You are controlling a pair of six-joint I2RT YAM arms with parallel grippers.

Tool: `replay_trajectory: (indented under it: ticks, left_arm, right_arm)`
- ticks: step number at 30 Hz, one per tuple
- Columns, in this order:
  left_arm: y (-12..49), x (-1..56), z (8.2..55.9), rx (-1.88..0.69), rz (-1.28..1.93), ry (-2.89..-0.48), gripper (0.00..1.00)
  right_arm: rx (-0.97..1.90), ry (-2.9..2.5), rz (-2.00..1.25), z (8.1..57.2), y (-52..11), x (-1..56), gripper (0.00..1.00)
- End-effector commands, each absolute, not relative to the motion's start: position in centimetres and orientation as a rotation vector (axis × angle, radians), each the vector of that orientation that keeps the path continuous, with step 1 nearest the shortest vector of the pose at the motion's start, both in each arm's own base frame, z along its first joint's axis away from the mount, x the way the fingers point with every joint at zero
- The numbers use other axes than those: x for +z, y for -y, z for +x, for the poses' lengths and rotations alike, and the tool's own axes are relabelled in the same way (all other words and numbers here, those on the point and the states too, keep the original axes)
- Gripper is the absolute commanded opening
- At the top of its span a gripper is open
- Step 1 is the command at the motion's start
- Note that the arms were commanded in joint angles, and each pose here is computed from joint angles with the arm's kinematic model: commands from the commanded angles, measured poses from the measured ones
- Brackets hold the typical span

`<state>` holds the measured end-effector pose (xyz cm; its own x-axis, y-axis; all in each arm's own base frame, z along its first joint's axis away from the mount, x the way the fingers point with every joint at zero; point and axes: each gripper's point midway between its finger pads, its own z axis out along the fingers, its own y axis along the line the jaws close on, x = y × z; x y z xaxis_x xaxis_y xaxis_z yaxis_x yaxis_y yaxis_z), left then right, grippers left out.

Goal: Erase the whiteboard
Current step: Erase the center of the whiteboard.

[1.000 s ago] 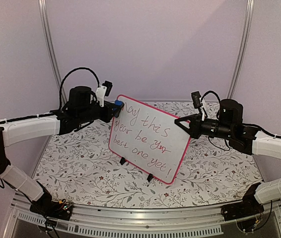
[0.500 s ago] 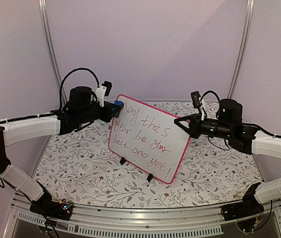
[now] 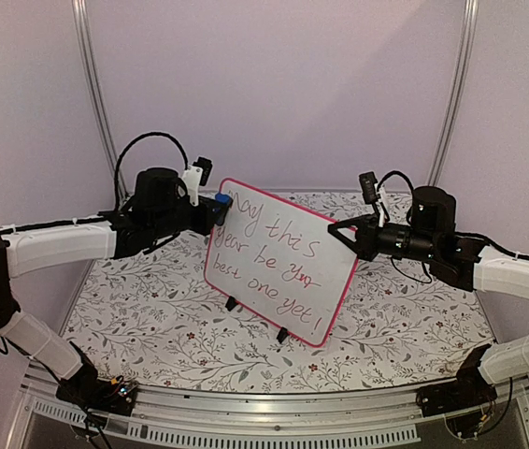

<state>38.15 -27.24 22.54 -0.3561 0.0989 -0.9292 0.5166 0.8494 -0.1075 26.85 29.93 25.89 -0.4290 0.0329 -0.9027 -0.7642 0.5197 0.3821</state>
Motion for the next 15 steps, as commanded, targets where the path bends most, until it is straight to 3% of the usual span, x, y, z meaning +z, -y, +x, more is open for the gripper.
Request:
replay_trajectory:
  ticks: [1, 15]
  left_arm:
    - [27.2, 19.8, 37.4, -0.445, 0.460, -1.991, 0.16]
    - [27.5, 18.8, 36.4, -0.529, 0.403, -2.024, 0.15]
  right_arm:
    - [1.055, -1.849, -0.751, 25.0, -31.0, 23.5, 0.00]
    - [1.063, -1.846, -0.757, 24.8, -31.0, 23.6, 0.00]
